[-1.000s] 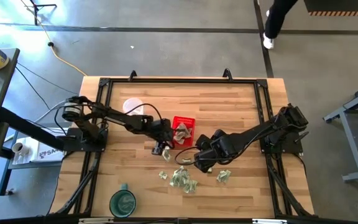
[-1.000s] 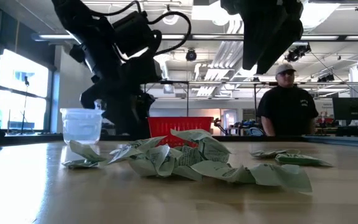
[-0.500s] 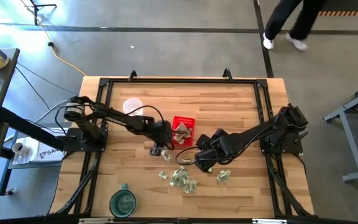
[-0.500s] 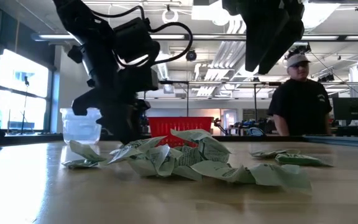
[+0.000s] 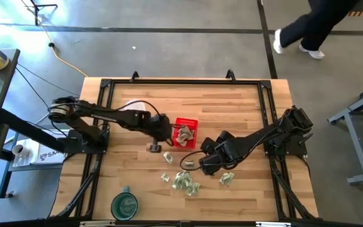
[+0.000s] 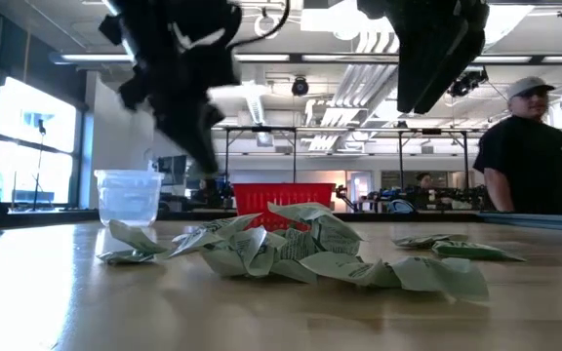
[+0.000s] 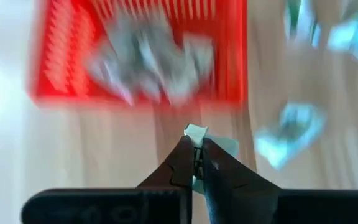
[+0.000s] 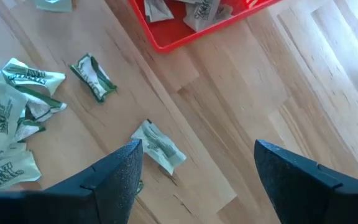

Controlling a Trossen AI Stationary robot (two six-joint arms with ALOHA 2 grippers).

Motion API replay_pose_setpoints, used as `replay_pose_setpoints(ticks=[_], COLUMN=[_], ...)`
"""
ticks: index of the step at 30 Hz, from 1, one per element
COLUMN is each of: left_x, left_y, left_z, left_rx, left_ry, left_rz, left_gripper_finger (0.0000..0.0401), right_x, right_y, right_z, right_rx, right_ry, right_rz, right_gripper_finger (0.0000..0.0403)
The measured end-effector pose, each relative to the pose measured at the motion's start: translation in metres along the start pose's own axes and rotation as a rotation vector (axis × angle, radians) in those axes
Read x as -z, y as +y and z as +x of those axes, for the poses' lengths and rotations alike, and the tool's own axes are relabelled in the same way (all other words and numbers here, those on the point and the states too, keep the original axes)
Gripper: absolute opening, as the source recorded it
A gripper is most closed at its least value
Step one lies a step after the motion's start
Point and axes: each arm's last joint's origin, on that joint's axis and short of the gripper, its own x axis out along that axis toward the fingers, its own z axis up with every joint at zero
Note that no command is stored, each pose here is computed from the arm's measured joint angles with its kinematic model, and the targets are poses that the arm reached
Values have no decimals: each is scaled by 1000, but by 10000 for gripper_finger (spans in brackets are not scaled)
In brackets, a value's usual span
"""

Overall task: Pick and place Stevia / Truvia into bins
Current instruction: Put the stevia packet into the red basket

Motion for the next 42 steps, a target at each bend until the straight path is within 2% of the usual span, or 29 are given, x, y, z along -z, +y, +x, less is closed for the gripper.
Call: replay_pose_setpoints(ticks=[4,6,8,10,15,19,22,25,28,32,36,39,42], left_x=[-35,-46,-49,-50,-45,-39,-28,-18,-9,-3,-4,-3,-3], left_y=[10,15,19,23,23,14,4,-5,-15,-26,-36,-43,-49], left_z=[-17,-11,3,15,29,4,-19,-38,-51,-57,-57,-57,-58], left_rx=[-29,-10,14,22,-32,6,34,2,-62,-101,-121,-128,-128], left_ry=[-188,-260,-271,-272,-198,-127,-37,43,108,153,149,153,147], left_rz=[28,52,52,42,-19,-61,-128,-170,-198,-245,-278,-294,-312], left_gripper_finger=[40,40,50,83,205,279,304,304,285,254,228,212,200], right_x=[7,12,18,23,34,41,50,64,84,106,114,113,109], right_y=[1,3,4,7,13,17,18,23,30,34,41,41,36], right_z=[-3,-5,-8,-11,-16,-15,-2,12,11,8,15,22,32], right_rx=[19,27,33,31,14,-13,-55,-144,-188,-205,-286,-313,-291], right_ry=[13,20,25,24,19,51,132,220,243,232,177,157,170], right_rz=[13,20,32,45,61,-9,-117,-207,-310,-444,-564,-583,-562], right_gripper_finger=[298,298,298,298,298,298,298,298,298,298,298,298,294])
